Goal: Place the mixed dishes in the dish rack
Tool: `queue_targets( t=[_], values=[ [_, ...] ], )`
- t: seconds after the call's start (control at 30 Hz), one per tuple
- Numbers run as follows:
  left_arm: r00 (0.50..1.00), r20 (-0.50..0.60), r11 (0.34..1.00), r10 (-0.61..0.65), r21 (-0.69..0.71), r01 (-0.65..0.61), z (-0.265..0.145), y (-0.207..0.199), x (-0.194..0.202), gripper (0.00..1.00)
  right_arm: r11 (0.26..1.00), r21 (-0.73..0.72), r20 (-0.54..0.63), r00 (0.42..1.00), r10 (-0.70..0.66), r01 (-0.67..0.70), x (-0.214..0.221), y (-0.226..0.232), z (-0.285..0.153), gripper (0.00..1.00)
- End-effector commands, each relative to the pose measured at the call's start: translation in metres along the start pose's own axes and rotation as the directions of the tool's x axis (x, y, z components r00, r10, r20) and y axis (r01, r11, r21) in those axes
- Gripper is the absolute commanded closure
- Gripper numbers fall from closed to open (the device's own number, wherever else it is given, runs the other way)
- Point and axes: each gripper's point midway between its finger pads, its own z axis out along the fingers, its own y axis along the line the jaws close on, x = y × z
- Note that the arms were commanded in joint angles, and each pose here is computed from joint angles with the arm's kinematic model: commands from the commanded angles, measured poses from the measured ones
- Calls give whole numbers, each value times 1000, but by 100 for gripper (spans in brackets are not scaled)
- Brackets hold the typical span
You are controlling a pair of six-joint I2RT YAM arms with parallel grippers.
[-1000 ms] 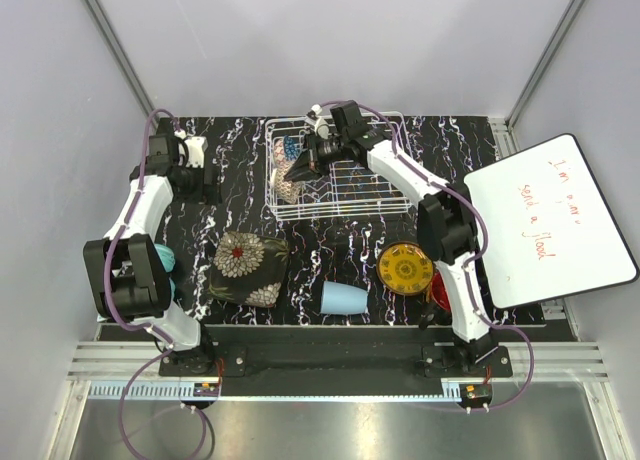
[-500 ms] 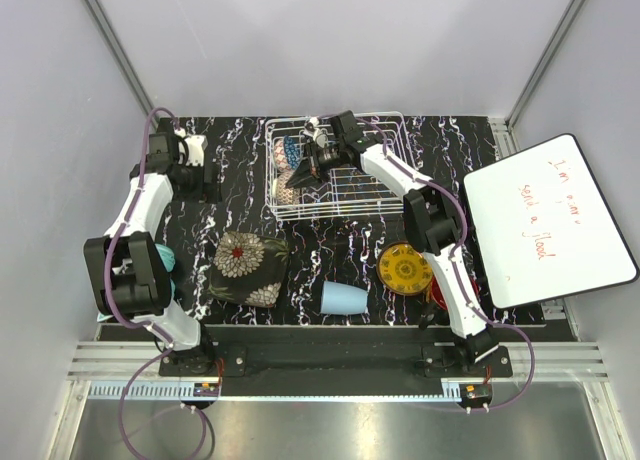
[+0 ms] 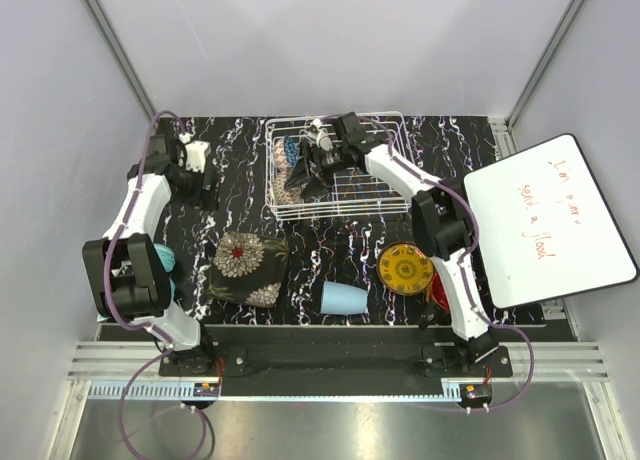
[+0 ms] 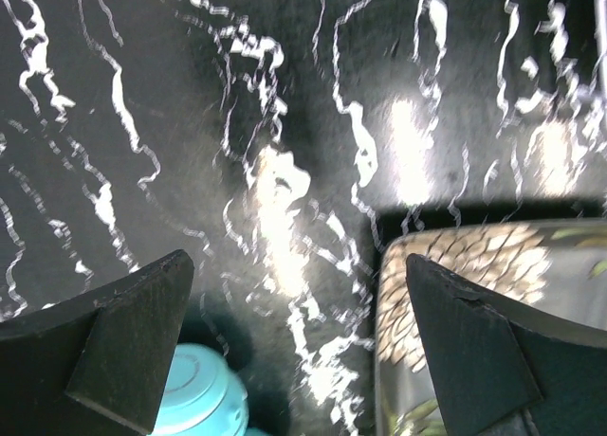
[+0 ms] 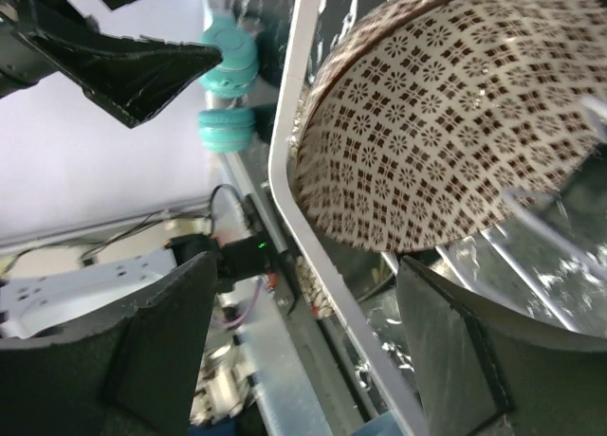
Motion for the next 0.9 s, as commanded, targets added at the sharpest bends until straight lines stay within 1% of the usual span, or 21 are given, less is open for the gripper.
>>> queue_targets(
  t=[0.0,0.03,0.07,0.1,0.13,0.17,0.2,0.23,0.27,0.3,0.33,0.4,0.43,0.47,0.53,0.63,0.8,0.87],
  values=[
    [995,31,996,91,6,-92,-32,12,-4,1,968,158,158,962,-221,196,-16,50,-57,16],
    [991,23,991,129,21,-130,-35,13,-1,1,965,181,156,963,-220,191,-10,45,-62,16],
    [990,-5,989,141,54,-140,-39,9,7,1,954,193,173,950,-262,228,-6,60,-75,17],
    [988,-24,986,154,65,-153,-42,10,15,1,949,219,180,946,-269,228,-3,59,-80,18],
    [979,-64,979,194,81,-188,-44,9,27,1,950,237,159,956,-246,205,11,49,-81,18],
    [973,-98,975,208,100,-198,-41,6,41,1,943,244,159,950,-269,226,19,55,-90,18],
    [968,-112,972,223,104,-212,-41,5,48,1,941,254,146,953,-267,225,28,51,-92,18],
    [960,-138,967,244,112,-229,-40,4,58,2,942,273,108,967,-230,194,47,33,-90,18],
    [955,-171,966,244,132,-224,-37,0,74,2,935,282,97,964,-249,213,56,32,-95,18],
    [952,-185,965,246,141,-222,-36,-2,80,2,930,304,82,966,-244,208,64,22,-97,18],
    [950,-201,965,239,161,-209,-35,-7,88,2,927,327,49,976,-211,184,81,4,-95,19],
    [944,-237,962,227,206,-180,-29,-21,106,3,908,376,58,974,-221,183,87,-8,-100,20],
    [942,-247,959,226,229,-170,-26,-28,111,3,906,389,52,978,-204,168,94,-17,-98,23],
    [936,-271,955,224,253,-156,-24,-36,123,3,904,396,69,976,-207,163,91,-17,-99,24],
    [932,-286,948,222,285,-138,-18,-47,130,4,896,415,82,974,-213,161,88,-22,-98,27],
    [927,-304,940,218,322,-115,-12,-56,138,4,888,432,106,968,-227,161,86,-28,-98,28],
    [933,-303,932,194,354,-79,-5,-62,135,4,883,449,113,972,-206,135,95,-45,-95,29],
    [938,-296,927,183,369,-64,0,-65,133,4,884,446,137,966,-221,139,92,-43,-95,29]
  ],
)
